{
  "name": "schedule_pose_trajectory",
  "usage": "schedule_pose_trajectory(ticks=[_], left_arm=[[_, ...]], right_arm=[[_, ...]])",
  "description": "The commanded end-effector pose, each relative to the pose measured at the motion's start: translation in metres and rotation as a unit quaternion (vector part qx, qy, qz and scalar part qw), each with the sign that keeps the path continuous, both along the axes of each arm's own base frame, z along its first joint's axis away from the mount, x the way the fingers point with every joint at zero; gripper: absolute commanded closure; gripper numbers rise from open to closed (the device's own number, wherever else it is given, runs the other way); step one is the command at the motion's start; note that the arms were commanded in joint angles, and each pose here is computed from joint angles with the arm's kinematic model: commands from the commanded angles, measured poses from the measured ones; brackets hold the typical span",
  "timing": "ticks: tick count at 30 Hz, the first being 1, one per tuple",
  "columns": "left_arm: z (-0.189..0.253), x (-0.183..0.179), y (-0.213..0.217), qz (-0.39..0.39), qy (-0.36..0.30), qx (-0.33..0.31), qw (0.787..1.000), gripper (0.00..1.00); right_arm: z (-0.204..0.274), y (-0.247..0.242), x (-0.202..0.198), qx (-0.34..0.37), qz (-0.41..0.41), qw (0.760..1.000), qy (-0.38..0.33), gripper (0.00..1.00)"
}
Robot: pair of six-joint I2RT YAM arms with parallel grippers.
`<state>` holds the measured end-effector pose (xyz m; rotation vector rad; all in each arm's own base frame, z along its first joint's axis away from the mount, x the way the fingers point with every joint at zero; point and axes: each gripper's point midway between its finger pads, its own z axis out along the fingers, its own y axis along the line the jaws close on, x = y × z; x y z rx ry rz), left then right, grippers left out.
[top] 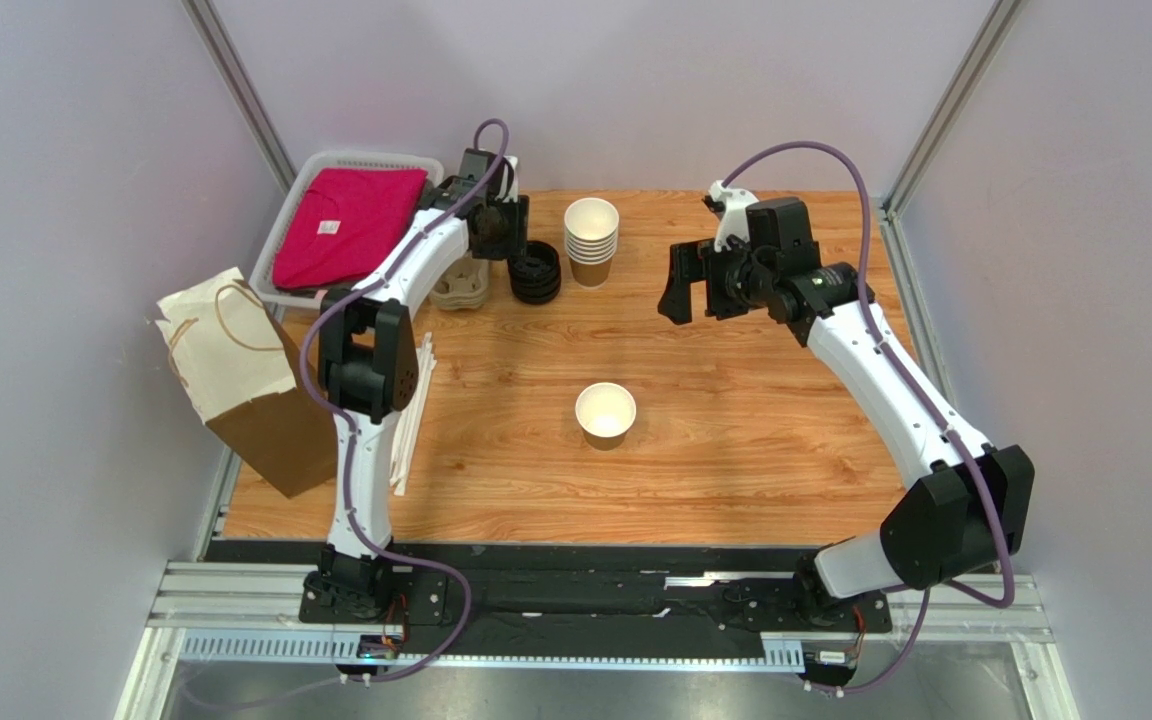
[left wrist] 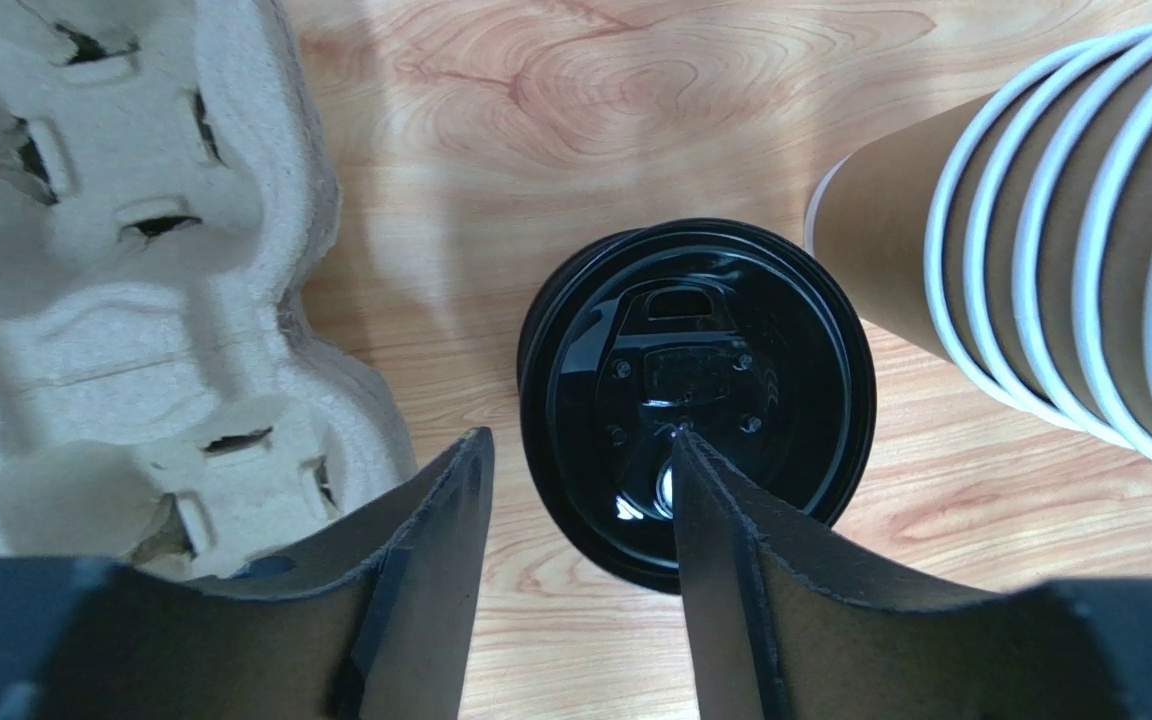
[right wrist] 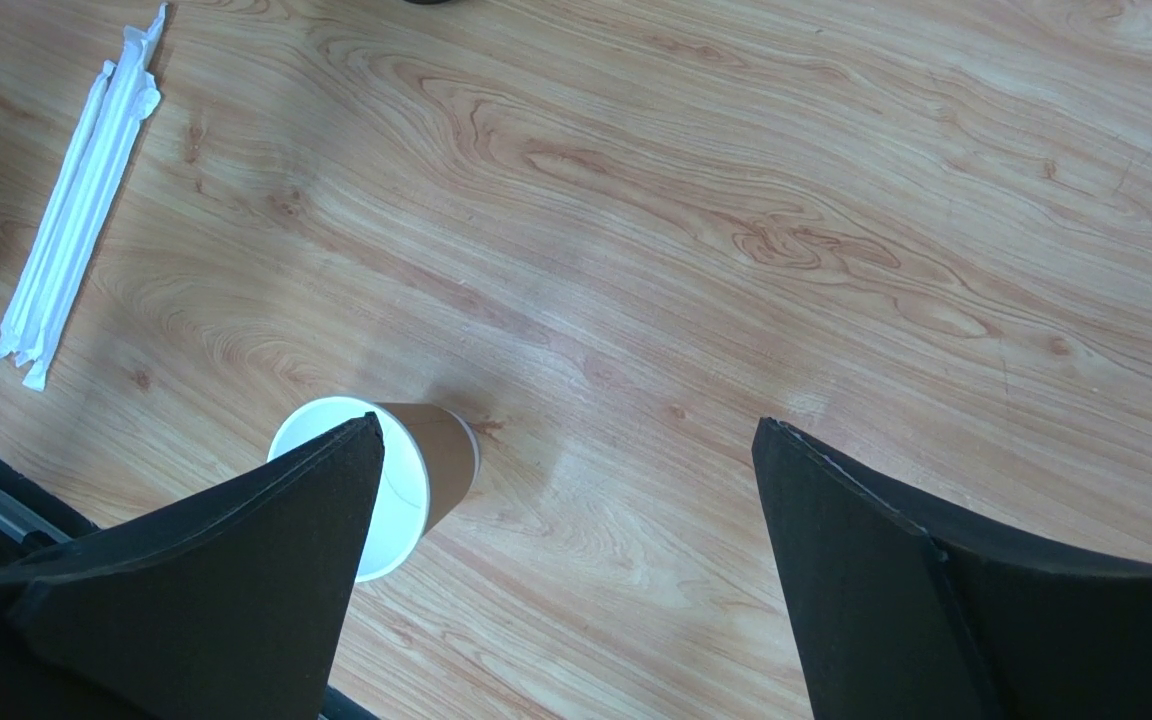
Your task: Pack the takeout coffee
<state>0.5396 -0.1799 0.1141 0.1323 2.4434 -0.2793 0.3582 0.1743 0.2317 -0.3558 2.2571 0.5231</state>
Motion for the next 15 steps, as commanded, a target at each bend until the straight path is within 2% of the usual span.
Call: schedule_pose_trajectory(ticks=[1,15], left_arm=[[0.0083,0.0145,-0.0079,0.003,-0.020,-0.018,1.000,0.50],[0.0090,0.0212,-0.0004,0.024,-0.024,-0.004,0.999,0.77]], right_arm=[[0.0201,0.0003,0.0069,0.010,-0.007,1.000,-0.025,0.00],[0.0187,0.0002,0.0076,0.009,-0.008,1.000,-0.023,0.00]])
